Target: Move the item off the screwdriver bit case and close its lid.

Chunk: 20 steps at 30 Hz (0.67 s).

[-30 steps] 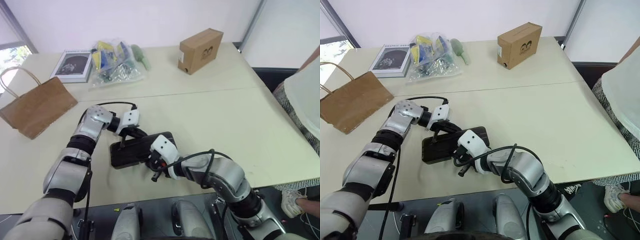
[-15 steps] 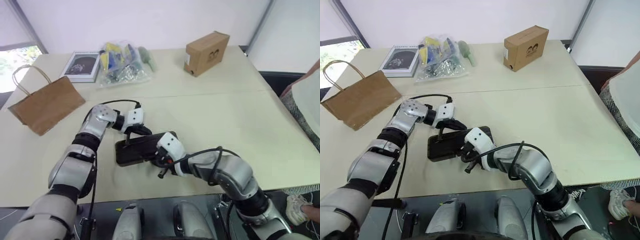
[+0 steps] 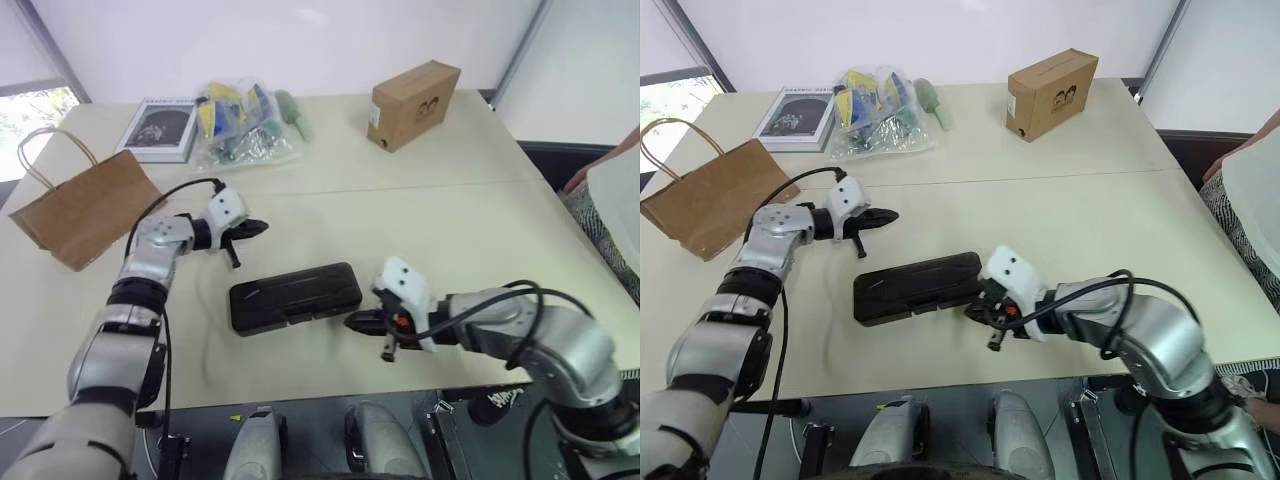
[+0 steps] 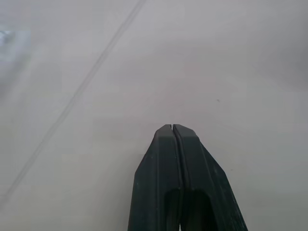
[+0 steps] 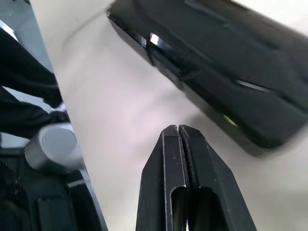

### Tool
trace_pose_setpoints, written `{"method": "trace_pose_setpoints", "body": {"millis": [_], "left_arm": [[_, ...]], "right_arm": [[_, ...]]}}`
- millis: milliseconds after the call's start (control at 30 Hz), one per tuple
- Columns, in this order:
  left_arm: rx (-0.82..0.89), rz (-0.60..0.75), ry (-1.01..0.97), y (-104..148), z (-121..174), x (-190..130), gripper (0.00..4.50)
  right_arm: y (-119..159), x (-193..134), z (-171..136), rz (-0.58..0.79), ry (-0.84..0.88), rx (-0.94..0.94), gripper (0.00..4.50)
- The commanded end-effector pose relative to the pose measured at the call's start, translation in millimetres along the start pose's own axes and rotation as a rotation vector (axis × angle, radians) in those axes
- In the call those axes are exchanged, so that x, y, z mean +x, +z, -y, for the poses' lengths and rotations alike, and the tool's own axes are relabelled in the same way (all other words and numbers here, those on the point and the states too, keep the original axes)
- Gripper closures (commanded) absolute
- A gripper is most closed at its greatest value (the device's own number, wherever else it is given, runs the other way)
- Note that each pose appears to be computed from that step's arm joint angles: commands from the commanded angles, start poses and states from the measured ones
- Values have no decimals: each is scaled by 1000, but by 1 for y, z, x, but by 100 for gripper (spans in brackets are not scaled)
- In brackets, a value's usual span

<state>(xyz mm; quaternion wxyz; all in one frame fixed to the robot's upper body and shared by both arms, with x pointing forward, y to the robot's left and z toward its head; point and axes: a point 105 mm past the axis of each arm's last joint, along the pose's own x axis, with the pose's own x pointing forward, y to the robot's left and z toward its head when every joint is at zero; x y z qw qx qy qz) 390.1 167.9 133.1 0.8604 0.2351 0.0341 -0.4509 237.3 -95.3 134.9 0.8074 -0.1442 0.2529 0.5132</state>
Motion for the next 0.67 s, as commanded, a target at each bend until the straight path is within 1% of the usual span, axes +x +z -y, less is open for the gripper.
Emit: {"method": "trace_pose_setpoints", "body": {"millis": [33,133,333,467,600,667], "left_arm": [[-65,120,48,36,4,-24,450],[-146,159,77,53,21,-46,450],[-292,165,134,68,60,-71,450],[-339,91,135,63,85,-89,450],[-378,18,140,48,93,-106,450],[-381,4,124,45,96,-109,450]], "right_arm": [[11,-26,9,41,-36,-66,448],[14,-46,22,48,-90,-85,448],[13,-67,35,48,-134,-110,448],[11,-69,38,54,-135,-120,448],[11,-68,43,65,-146,-124,448],[12,-68,45,70,-149,-123,448]]}}
